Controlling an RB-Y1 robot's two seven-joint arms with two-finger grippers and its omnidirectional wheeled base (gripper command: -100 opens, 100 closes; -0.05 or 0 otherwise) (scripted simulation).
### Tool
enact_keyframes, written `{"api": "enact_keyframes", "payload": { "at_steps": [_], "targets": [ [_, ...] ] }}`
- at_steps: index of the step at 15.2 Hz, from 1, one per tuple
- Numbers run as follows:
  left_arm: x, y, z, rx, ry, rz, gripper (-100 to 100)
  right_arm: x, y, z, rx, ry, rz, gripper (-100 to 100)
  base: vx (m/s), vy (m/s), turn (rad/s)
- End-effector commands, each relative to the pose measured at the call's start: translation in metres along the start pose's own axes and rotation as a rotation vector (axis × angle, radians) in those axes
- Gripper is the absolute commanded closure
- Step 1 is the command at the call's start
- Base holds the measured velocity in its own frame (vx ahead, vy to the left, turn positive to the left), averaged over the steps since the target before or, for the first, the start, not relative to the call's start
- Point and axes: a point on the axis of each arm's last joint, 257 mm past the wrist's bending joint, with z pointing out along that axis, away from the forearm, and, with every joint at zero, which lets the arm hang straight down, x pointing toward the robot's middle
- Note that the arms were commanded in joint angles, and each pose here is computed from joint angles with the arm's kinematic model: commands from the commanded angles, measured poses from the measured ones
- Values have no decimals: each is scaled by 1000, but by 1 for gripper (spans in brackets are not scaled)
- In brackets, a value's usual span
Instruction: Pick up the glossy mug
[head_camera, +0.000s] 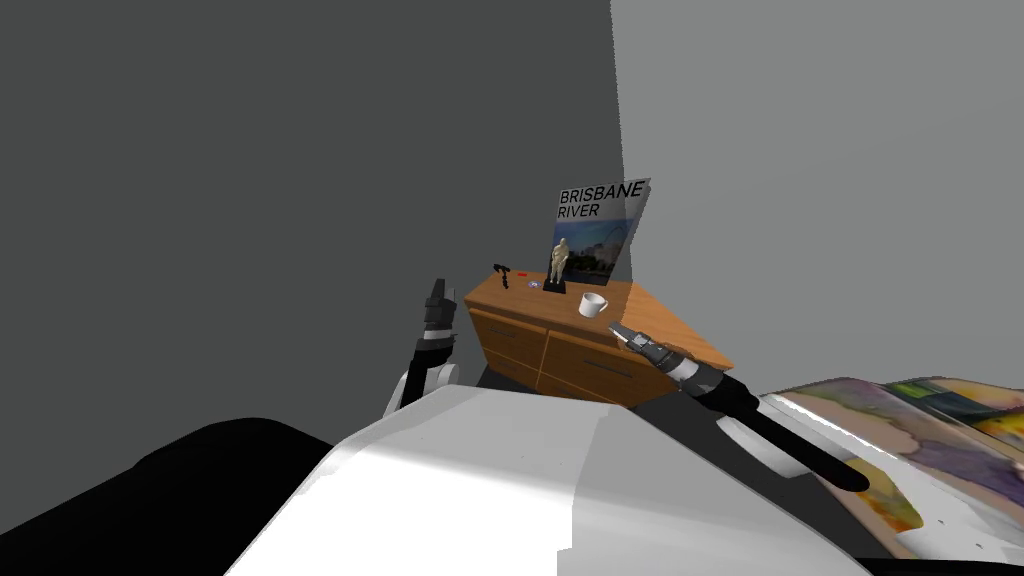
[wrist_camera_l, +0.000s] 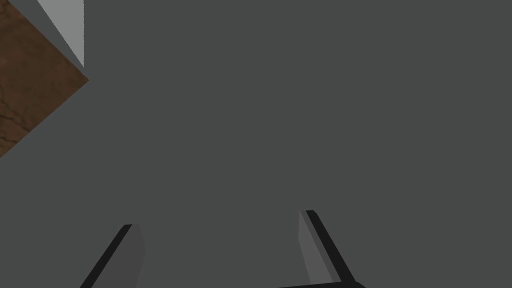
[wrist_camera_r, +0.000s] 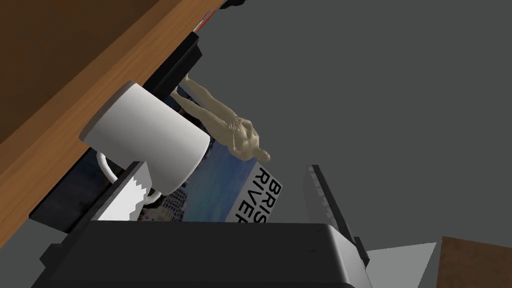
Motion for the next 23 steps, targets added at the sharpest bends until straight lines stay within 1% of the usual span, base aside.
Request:
{"api": "enact_keyframes", "payload": {
  "at_steps": [1,2,3,6,7,10,11,14,15,18,19,22,23],
  "targets": [
    [0,0,0,0,0,0,0,-2,-3,-2,12,41,-25,-100,-2,15,9],
    [0,0,0,0,0,0,0,-2,-3,-1,13,53,-34,-100,-1,8,-4],
    [0,0,0,0,0,0,0,-7,-14,-9,42,74,-44,-100,-2,16,27],
    [0,0,0,0,0,0,0,-8,-13,-7,46,125,-80,-100,0,13,14],
    [0,0,0,0,0,0,0,-14,-24,-14,76,146,-91,-100,-1,11,25],
    [0,0,0,0,0,0,0,-16,-22,-12,80,197,-126,-100,0,12,16],
    [0,0,0,0,0,0,0,-22,-32,-19,110,217,-137,-100,1,14,22],
    [0,0,0,0,0,0,0,-25,-30,-16,114,268,-174,-100,1,14,15],
    [0,0,0,0,0,0,0,-32,-40,-23,143,287,-183,-100,0,15,29],
    [0,0,0,0,0,0,0,-35,-37,-20,147,339,-222,-100,-1,12,15],
    [0,0,0,0,0,0,0,-42,-46,-26,176,358,-231,-100,1,14,36],
    [0,0,0,0,0,0,0,-45,-43,-22,179,410,-270,-100,1,13,12],
    [0,0,0,0,0,0,0,-53,-51,-28,208,427,-278,-100,1,14,34]
  ]
}}
